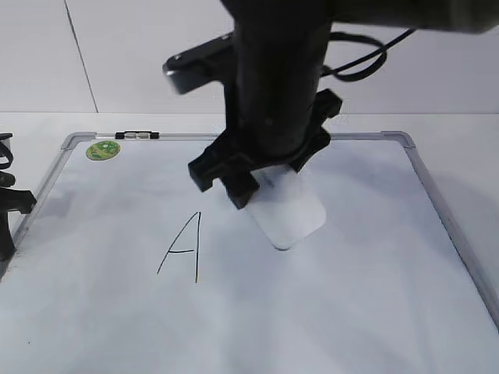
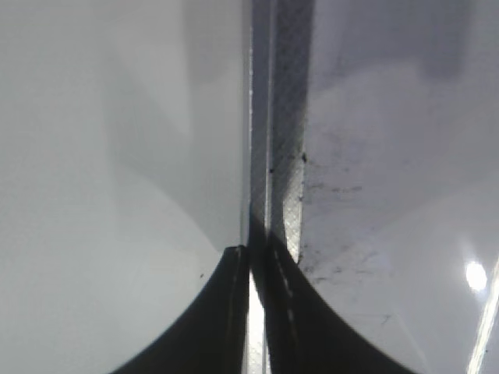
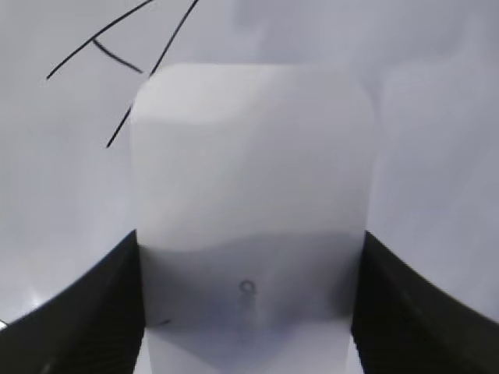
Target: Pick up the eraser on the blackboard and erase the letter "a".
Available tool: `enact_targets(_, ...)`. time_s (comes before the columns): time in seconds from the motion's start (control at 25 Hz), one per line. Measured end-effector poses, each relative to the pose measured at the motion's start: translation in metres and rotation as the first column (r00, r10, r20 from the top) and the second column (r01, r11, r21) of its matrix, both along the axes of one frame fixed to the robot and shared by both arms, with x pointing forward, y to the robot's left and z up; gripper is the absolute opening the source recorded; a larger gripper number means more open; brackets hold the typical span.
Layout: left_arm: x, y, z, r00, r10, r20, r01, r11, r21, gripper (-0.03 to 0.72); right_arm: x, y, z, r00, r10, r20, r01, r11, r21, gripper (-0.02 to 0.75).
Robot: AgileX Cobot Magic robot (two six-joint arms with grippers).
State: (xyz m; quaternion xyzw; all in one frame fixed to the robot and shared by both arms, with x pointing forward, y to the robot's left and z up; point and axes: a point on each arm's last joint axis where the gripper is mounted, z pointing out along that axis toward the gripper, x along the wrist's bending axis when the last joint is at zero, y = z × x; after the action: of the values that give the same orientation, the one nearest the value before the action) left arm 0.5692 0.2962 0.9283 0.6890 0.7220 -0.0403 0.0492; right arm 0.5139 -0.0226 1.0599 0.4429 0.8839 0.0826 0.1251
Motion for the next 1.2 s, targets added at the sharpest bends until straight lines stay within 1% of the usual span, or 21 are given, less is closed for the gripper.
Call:
enact_targets(0.28,0.000,0.000,0.000,1.000,0.000,0.000,0.000,1.000,0.000,0.034,0.005,-0.048,0.055,0.984,-0.136,0.119,0.126,0.988,0.085,0.549)
enact_targets(0.52,0.000,0.000,0.000,1.000,0.000,0.000,0.000,1.000,0.000,0.035,0.013,-0.099,0.088,0.947,-0.267,0.179,0.244,0.959,0.144,0.549)
enact_targets(0.64,0.000,0.000,0.000,1.000,0.000,0.000,0.000,1.000,0.000,0.035,0.014,-0.118,0.100,0.927,-0.318,0.201,0.288,0.944,0.162,0.549)
enact_targets(0.76,0.000,0.000,0.000,1.000,0.000,0.000,0.000,1.000,0.000,0.035,0.012,-0.129,0.104,0.915,-0.342,0.211,0.312,0.936,0.165,0.549)
enact_targets(1.0,0.000,0.000,0.000,1.000,0.000,0.000,0.000,1.000,0.000,0.035,0.005,-0.143,0.099,0.900,-0.377,0.219,0.354,0.925,0.141,0.549)
enact_targets(1.2,0.000,0.000,0.000,1.000,0.000,0.000,0.000,1.000,0.000,0.035,0.002,-0.166,0.095,0.872,-0.441,0.215,0.422,0.898,0.126,0.549)
